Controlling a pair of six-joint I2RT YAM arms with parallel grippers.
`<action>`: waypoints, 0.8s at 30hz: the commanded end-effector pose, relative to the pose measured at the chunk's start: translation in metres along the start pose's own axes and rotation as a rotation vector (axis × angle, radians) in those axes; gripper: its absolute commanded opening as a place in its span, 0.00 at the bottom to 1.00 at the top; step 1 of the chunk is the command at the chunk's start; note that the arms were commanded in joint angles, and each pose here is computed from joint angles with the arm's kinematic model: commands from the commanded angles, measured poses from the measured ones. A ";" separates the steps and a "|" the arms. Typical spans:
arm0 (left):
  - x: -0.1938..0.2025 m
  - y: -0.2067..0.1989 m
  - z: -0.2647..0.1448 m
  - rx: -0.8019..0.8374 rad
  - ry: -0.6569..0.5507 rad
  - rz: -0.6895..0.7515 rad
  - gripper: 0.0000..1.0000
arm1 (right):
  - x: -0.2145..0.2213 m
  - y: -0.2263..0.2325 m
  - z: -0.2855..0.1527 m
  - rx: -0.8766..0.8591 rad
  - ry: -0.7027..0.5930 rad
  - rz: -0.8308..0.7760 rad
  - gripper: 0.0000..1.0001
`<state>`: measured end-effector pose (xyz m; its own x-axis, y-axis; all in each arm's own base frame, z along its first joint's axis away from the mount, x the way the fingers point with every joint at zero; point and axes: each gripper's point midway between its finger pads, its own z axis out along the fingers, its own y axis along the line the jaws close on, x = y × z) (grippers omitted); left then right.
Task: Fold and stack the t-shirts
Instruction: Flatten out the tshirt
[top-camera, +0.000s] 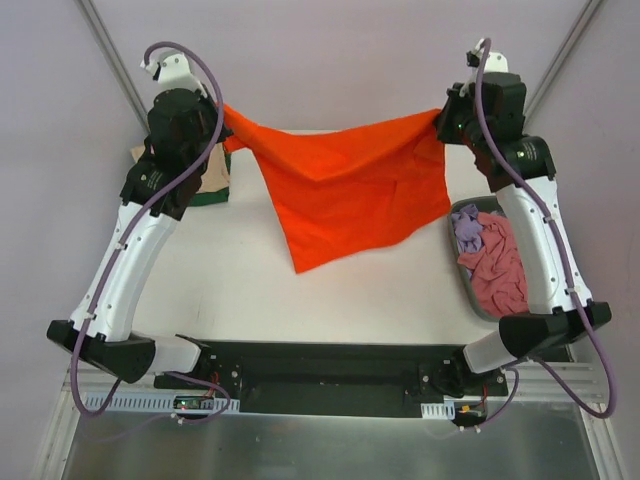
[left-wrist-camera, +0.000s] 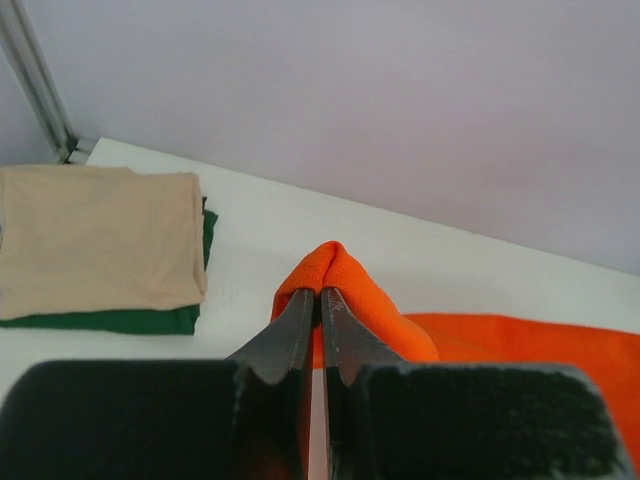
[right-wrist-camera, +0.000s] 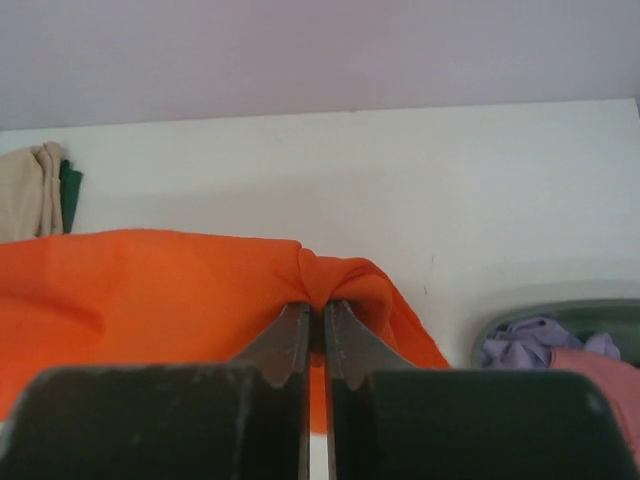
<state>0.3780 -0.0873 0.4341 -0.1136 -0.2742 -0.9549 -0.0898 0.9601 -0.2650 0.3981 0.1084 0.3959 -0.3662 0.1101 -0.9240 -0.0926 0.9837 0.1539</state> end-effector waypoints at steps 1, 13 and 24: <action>-0.079 -0.020 -0.035 0.138 -0.147 -0.041 0.00 | -0.090 0.018 -0.057 -0.138 -0.228 0.028 0.01; 0.109 0.070 -0.072 -0.047 0.133 -0.073 0.00 | 0.113 -0.001 -0.074 -0.145 0.192 0.213 0.01; 0.203 0.121 -0.048 -0.342 0.385 0.055 0.99 | 0.212 -0.054 -0.030 0.143 0.491 0.140 0.99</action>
<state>0.2874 -0.0400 0.2100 -0.4784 -0.2746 -0.8341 -0.3063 0.9424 -0.1345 0.2809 0.0863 0.2016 -0.7654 0.2106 -0.6081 0.0631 0.9650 0.2547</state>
